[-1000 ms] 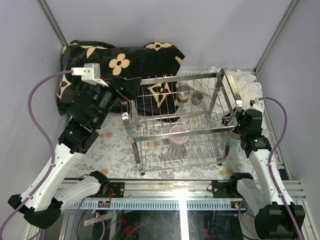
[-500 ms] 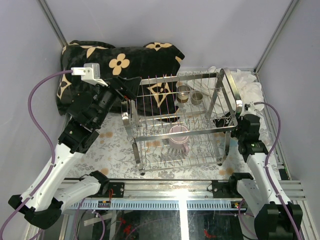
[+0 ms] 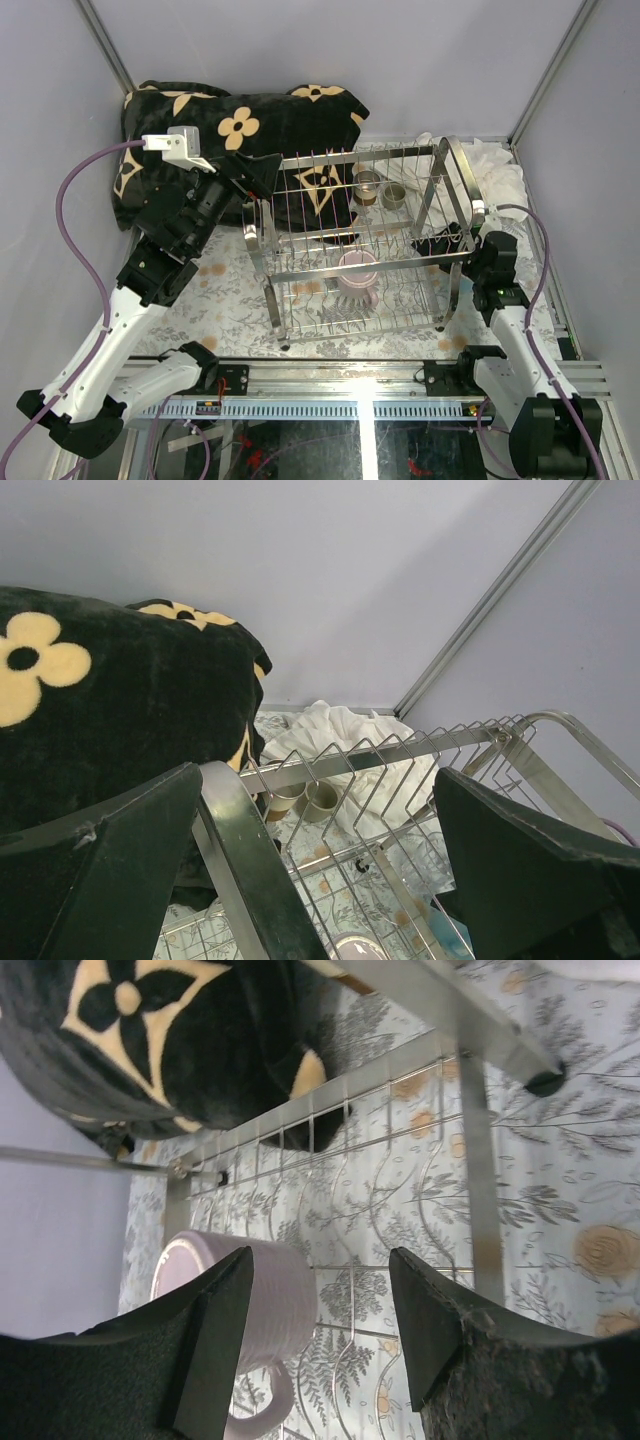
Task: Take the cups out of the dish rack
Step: Move the cup to the dish rack.
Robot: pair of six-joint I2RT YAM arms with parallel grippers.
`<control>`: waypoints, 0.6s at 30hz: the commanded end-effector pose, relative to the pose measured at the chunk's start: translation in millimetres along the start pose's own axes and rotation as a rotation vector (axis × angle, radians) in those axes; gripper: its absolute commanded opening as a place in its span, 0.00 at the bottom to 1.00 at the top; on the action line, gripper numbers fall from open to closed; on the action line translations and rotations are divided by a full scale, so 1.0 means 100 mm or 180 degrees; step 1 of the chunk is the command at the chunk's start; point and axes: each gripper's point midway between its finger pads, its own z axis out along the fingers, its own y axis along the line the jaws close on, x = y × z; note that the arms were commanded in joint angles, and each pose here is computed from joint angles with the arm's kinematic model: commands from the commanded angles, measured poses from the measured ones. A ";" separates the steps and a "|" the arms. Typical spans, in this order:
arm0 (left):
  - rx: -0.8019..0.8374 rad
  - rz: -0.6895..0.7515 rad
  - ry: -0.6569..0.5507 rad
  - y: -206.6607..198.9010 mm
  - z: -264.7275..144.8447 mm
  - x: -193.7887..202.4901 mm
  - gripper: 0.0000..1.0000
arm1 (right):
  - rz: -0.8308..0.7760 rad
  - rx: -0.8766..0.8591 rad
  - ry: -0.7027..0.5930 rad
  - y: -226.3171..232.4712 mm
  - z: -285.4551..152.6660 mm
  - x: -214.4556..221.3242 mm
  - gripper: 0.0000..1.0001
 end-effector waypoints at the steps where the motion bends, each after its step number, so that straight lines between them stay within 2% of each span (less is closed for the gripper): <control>1: -0.0010 -0.0017 0.0209 0.05 0.01 0.21 1.00 | -0.0124 -0.0564 0.0110 0.28 0.03 0.01 0.64; 18: -0.0025 -0.0020 0.0223 0.07 0.02 0.22 1.00 | -0.0178 -0.0953 0.0593 0.35 0.09 0.33 0.64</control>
